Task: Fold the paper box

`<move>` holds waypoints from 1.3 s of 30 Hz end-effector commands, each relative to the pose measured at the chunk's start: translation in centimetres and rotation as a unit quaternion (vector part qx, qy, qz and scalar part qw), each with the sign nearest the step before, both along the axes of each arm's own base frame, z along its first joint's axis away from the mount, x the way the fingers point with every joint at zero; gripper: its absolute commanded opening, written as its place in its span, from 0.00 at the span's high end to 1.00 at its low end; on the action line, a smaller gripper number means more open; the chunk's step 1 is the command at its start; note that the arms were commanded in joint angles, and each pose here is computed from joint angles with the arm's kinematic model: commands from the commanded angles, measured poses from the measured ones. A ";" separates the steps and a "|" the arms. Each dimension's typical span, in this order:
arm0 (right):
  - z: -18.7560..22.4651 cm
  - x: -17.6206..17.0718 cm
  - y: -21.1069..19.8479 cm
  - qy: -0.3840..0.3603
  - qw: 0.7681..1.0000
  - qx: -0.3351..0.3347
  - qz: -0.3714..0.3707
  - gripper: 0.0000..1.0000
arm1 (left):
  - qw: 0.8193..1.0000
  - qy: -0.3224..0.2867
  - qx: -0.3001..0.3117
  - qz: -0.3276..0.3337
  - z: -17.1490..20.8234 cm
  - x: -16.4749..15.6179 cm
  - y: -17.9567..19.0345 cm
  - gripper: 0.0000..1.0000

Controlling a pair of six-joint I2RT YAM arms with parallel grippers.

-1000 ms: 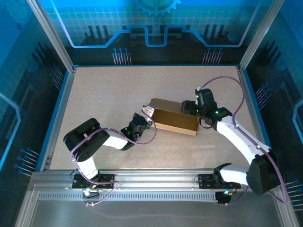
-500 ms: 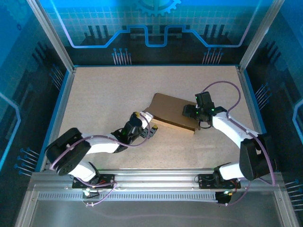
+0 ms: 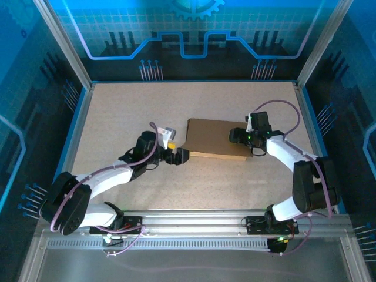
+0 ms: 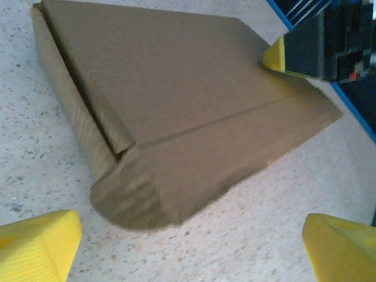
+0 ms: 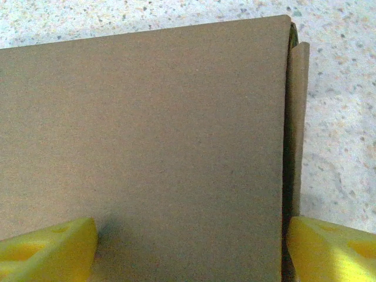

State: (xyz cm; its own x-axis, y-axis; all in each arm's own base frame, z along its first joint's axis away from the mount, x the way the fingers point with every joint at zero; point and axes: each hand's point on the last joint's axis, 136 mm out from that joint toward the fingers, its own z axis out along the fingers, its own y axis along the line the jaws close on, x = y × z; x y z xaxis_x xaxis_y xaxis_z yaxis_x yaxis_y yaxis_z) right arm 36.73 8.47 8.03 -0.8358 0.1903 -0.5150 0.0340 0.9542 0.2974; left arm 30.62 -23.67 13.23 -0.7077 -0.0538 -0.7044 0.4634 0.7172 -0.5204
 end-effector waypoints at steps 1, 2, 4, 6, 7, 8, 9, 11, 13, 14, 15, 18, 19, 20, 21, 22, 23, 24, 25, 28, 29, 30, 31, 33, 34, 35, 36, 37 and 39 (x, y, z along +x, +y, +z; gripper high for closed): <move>-1.5 0.1 0.1 0.020 0.999 0.009 0.035 0.16 | 0.993 0.104 -0.002 0.058 -0.3 2.3 0.3 0.14; -1.0 0.7 0.2 0.016 0.999 0.015 0.040 0.16 | 0.990 0.122 0.004 0.067 -0.9 2.8 0.3 0.17; -1.1 1.0 0.2 0.029 0.998 0.023 0.049 0.16 | 0.985 0.154 0.007 0.081 -2.3 3.9 0.1 0.27; -1.1 1.1 0.2 0.034 0.998 0.019 0.056 0.15 | 0.980 0.178 0.013 0.093 -3.7 4.8 -0.1 0.34; -0.9 1.1 0.1 0.035 0.998 0.018 0.054 0.15 | 0.976 0.188 0.021 0.104 -4.5 5.3 0.1 0.36; -0.6 1.2 0.1 0.033 0.998 0.020 0.054 0.14 | 0.975 0.193 0.029 0.110 -5.0 5.6 0.2 0.38; -0.2 1.2 0.1 0.028 0.998 0.024 0.053 0.15 | 0.973 0.199 0.034 0.115 -5.5 5.9 0.3 0.41; 0.6 1.2 -0.1 0.020 0.998 0.033 0.049 0.15 | 0.971 0.207 0.035 0.118 -6.2 6.2 0.2 0.46; 1.5 1.3 -0.6 0.010 0.999 0.037 0.038 0.14 | 0.968 0.219 0.037 0.115 -6.9 6.1 -0.1 0.47; 1.8 1.3 -0.9 0.007 0.999 0.038 0.033 0.12 | 0.967 0.226 0.037 0.113 -7.4 5.9 -0.1 0.48; 2.0 1.3 -1.2 0.003 0.999 0.038 0.029 0.10 | 0.966 0.229 0.036 0.113 -7.7 5.8 -0.1 0.50; 1.7 1.4 -2.2 0.008 0.999 0.044 0.022 0.09 | 0.965 0.235 0.036 0.114 -8.5 5.4 0.0 0.57; 1.4 1.3 -2.3 0.017 0.998 0.052 0.020 0.10 | 0.964 0.238 0.035 0.113 -8.7 5.3 0.0 0.59; 0.9 1.2 -2.4 0.028 0.997 0.064 0.020 0.12 | 0.964 0.238 0.033 0.112 -8.8 5.2 0.0 0.61; 0.5 1.1 -2.4 0.035 0.997 0.072 0.020 0.13 | 0.964 0.240 0.033 0.111 -8.9 5.1 0.0 0.62; 0.1 1.1 -2.5 0.042 0.996 0.078 0.018 0.16 | 0.964 0.241 0.030 0.109 -8.9 5.1 -0.1 0.64; -0.3 1.0 -2.4 0.048 0.995 0.084 0.018 0.19 | 0.964 0.242 0.029 0.109 -9.0 5.1 -0.2 0.66; -0.8 0.9 -2.3 0.055 0.994 0.091 0.019 0.22 | 0.964 0.242 0.026 0.107 -8.9 5.1 -0.3 0.67; -1.1 0.8 -2.2 0.061 0.993 0.098 0.021 0.28 | 0.965 0.241 0.024 0.103 -8.9 5.1 -0.4 0.69; -2.0 0.5 -1.2 0.079 0.988 0.128 0.034 0.43 | 0.965 0.243 0.016 0.098 -8.9 5.2 -0.7 0.70; -2.1 0.5 -0.9 0.081 0.987 0.135 0.039 0.46 | 0.965 0.245 0.015 0.098 -8.9 5.3 -0.7 0.71; -2.4 0.3 -0.6 0.086 0.985 0.145 0.043 0.47 | 0.964 0.246 0.014 0.097 -9.0 5.2 -0.7 0.71; -2.6 0.2 -0.5 0.090 0.983 0.151 0.044 0.51 | 0.964 0.246 0.014 0.097 -9.1 5.3 -0.7 0.73; -2.8 0.2 -0.4 0.093 0.983 0.154 0.044 0.55 | 0.964 0.247 0.014 0.098 -9.2 5.4 -0.5 0.76; -2.8 0.2 -0.4 0.092 0.983 0.153 0.045 0.58 | 0.963 0.249 0.014 0.100 -9.3 5.4 -0.5 0.78; -2.6 0.3 -0.4 0.091 0.983 0.153 0.042 0.59 | 0.963 0.249 0.013 0.099 -9.3 5.3 -0.4 0.81; -2.3 0.3 -0.4 0.086 0.983 0.155 0.043 0.61 | 0.963 0.250 0.010 0.101 -9.1 5.4 -0.2 0.83; -1.8 0.4 -0.3 0.081 0.983 0.158 0.044 0.62 | 0.963 0.248 0.007 0.102 -8.9 5.4 -0.1 0.83; -0.9 0.5 -0.2 0.073 0.983 0.160 0.047 0.62 | 0.965 0.240 0.001 0.104 -8.2 5.5 0.2 0.83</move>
